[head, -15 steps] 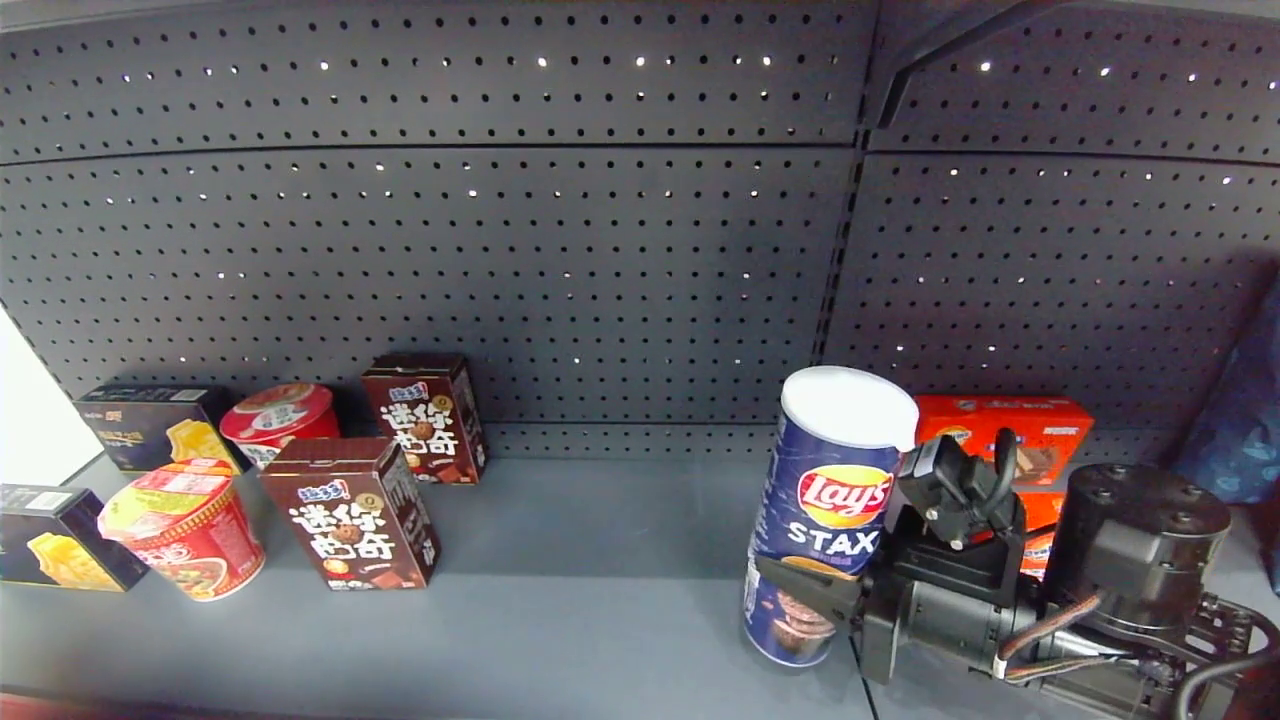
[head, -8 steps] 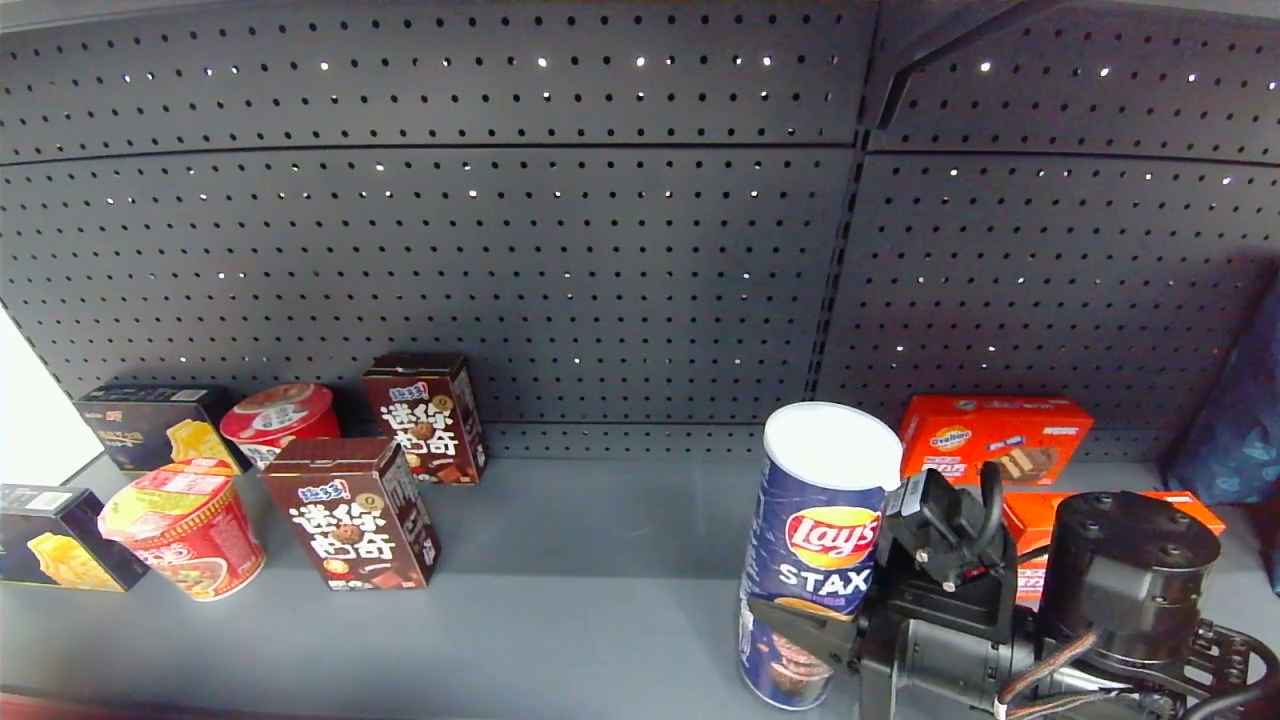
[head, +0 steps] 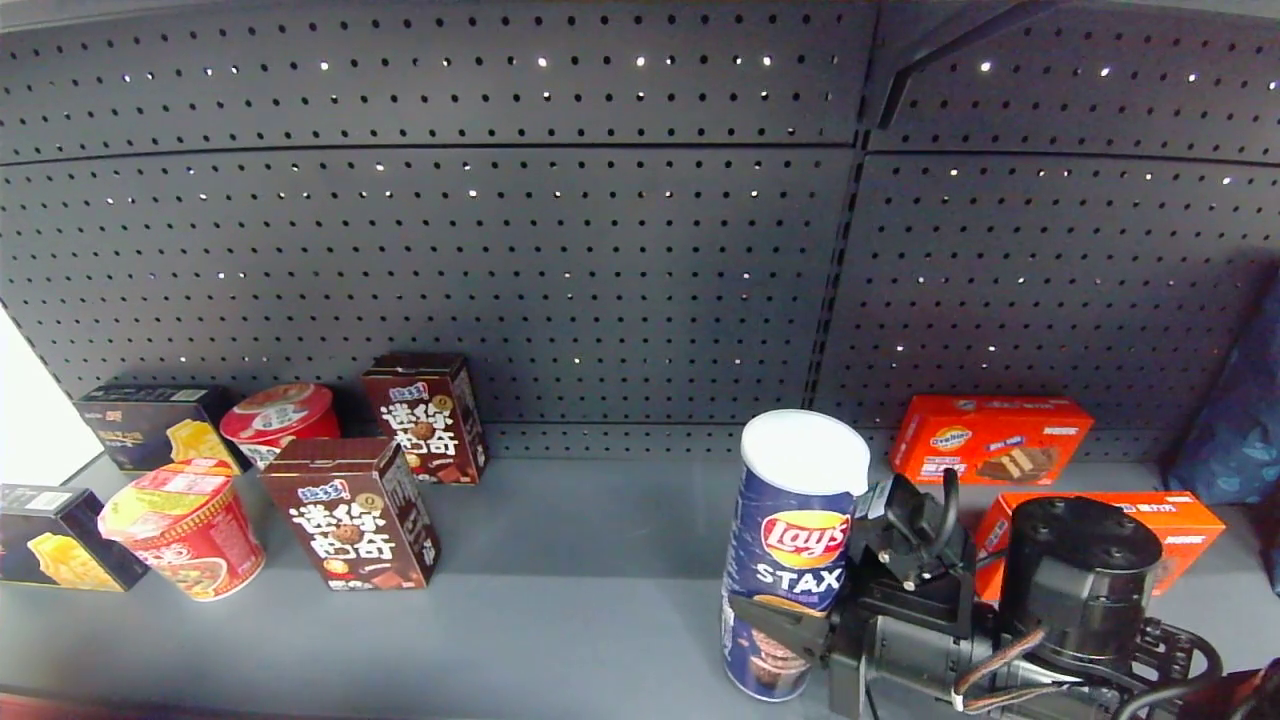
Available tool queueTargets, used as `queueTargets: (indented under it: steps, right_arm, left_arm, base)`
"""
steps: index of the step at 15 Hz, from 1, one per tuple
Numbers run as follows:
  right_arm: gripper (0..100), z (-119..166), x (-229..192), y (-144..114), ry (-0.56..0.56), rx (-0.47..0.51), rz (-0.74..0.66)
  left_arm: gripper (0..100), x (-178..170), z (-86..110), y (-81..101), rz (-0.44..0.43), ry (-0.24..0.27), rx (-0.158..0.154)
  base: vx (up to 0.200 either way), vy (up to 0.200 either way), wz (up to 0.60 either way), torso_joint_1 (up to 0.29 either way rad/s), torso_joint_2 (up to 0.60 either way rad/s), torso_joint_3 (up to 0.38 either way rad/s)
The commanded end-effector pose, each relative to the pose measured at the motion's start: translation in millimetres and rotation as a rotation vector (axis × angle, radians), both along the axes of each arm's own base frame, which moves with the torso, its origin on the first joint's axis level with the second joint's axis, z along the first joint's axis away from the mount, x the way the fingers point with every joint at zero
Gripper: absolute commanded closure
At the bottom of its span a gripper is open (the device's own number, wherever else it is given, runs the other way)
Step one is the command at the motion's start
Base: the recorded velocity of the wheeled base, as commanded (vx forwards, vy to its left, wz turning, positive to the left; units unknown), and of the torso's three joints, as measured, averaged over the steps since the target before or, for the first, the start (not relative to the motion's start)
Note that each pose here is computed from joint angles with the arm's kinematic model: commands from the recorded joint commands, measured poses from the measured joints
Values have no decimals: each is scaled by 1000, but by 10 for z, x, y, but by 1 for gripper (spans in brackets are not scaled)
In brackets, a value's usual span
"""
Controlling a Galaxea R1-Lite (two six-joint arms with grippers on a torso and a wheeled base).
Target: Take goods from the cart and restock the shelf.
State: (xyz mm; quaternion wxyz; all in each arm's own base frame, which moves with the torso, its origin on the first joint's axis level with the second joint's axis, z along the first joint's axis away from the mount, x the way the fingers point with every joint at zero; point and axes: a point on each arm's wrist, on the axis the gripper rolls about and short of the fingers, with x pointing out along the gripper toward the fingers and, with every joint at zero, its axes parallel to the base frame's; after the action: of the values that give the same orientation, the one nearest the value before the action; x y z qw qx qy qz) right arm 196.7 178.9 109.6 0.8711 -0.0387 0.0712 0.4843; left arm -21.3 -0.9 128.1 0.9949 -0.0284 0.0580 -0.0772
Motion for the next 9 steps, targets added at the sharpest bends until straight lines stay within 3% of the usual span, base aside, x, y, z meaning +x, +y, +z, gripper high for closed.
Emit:
queueTargets:
  steps: [1,9]
  right_arm:
    - [100,-95,50,48,22,-20,2]
    - [100,-178,118,131,35,-34,10]
  left_arm:
    - [100,2,0,0,0,2,0]
    - [100,11,-33,-1,0,14,0]
  base:
    - [0,0,0,0,0,0]
    - [0,0,0,0,0,0]
